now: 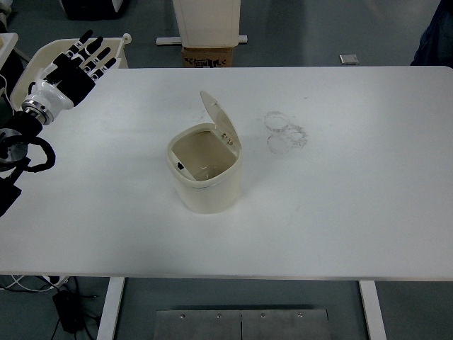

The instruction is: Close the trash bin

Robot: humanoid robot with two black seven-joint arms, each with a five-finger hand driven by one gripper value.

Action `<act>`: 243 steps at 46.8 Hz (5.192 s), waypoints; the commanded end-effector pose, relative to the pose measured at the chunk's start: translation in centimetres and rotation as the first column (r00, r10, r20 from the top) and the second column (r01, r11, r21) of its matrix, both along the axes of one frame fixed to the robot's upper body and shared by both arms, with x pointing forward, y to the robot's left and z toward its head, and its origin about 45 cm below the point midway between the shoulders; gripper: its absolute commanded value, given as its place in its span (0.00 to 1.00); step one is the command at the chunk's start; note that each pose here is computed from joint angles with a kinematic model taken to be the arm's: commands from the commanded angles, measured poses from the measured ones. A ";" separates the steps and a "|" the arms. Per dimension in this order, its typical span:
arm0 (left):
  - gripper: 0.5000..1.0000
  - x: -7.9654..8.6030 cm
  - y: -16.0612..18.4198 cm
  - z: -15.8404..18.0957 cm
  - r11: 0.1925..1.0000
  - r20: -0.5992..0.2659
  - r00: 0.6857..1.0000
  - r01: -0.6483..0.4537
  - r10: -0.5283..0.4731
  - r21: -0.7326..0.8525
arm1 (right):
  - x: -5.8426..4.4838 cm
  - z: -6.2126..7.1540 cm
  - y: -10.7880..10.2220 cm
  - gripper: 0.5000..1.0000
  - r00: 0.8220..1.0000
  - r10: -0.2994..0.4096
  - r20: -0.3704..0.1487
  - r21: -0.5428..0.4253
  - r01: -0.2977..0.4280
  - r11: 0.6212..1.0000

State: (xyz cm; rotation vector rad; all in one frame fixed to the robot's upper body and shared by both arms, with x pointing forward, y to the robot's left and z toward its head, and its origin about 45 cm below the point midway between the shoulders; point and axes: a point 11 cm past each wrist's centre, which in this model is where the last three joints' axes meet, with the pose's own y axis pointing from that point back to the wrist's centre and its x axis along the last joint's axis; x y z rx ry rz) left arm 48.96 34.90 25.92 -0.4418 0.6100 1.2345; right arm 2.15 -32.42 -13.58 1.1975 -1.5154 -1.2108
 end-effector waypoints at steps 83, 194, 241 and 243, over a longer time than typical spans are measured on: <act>1.00 -1.2 -8.9 18.8 0.813 0.184 0.889 0.276 -0.419 0.513 | 0.0 0.0 0.0 0.99 1.000 0.000 0.000 0.000 0.000 1.000; 1.00 -10.0 -17.2 10.8 -0.183 -0.356 0.477 0.371 -0.804 0.910 | 0.0 0.0 0.0 0.99 1.000 0.000 0.000 0.000 0.000 1.000; 1.00 -11.3 -15.8 7.0 -0.176 -0.403 0.459 0.460 -0.791 0.870 | 0.0 0.0 0.0 0.99 1.000 0.000 0.000 -0.001 0.000 1.000; 1.00 -11.4 -15.8 7.0 -0.177 -0.403 0.458 0.460 -0.792 0.870 | 0.0 0.0 0.0 0.99 1.000 0.000 0.000 0.000 0.000 1.000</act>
